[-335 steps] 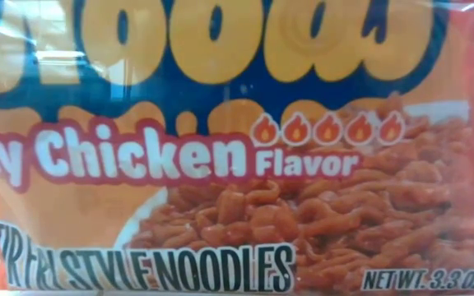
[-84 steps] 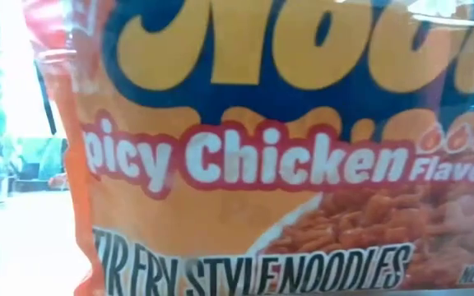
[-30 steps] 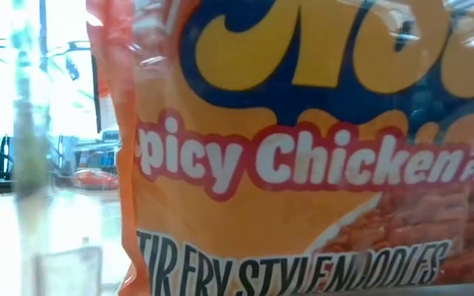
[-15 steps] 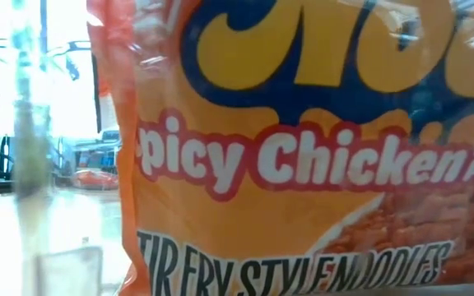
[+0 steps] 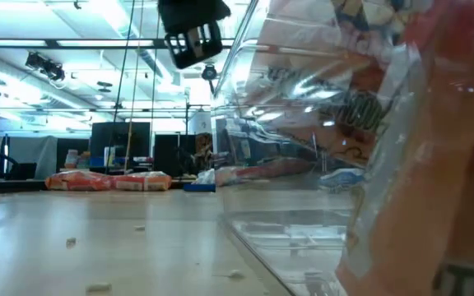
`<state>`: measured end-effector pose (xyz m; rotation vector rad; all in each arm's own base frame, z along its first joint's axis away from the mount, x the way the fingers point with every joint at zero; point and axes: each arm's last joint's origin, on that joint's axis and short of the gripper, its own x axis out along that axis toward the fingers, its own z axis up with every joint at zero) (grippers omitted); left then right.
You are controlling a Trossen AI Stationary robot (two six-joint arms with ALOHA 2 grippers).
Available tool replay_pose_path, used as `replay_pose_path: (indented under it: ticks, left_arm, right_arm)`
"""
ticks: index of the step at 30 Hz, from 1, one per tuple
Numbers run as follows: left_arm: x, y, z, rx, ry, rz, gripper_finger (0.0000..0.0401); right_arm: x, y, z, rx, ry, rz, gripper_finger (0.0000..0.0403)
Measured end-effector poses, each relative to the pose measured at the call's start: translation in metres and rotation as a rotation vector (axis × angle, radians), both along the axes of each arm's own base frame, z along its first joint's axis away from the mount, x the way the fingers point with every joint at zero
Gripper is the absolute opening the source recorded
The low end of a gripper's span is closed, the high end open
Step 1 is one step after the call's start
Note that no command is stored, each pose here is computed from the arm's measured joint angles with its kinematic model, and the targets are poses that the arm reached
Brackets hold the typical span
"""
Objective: Sort Maruchan noodles
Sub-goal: Put the orange noodle pack into the middle transparent bin
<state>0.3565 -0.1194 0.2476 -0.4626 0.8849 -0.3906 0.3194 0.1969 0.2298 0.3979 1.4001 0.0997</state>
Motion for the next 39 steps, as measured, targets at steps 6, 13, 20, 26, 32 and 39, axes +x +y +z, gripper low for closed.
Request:
replay_pose_path:
  ticks: [6, 13, 20, 26, 32, 39]
  left_arm:
    - [0.0, 0.0, -0.002, 0.104, -0.021, 0.093, 0.0126]
    - [0.009, -0.005, -0.028, 0.154, 0.027, 0.082, 0.0126]
    - [0.016, 0.018, -0.035, 0.257, 0.027, 0.127, 0.0125]
    - [0.021, 0.047, -0.034, 0.299, 0.032, 0.189, 0.0125]
    - [0.02, 0.058, -0.03, 0.257, 0.044, 0.185, 0.0126]
    - [0.014, 0.052, -0.021, 0.212, 0.047, 0.149, 0.0126]
  right_arm:
    - [-0.002, 0.001, 0.0, -0.018, 0.005, 0.022, 0.0067]
    - [-0.006, 0.007, 0.0, -0.077, -0.055, 0.169, 0.0083]
    - [-0.003, 0.005, -0.004, -0.09, -0.05, 0.19, 0.0134]
    - [0.005, 0.011, -0.018, -0.09, -0.067, 0.181, 0.0164]
    - [0.008, 0.012, -0.016, -0.086, -0.103, 0.168, 0.0165]
    - [0.006, 0.01, -0.004, -0.083, -0.137, 0.161, 0.017]
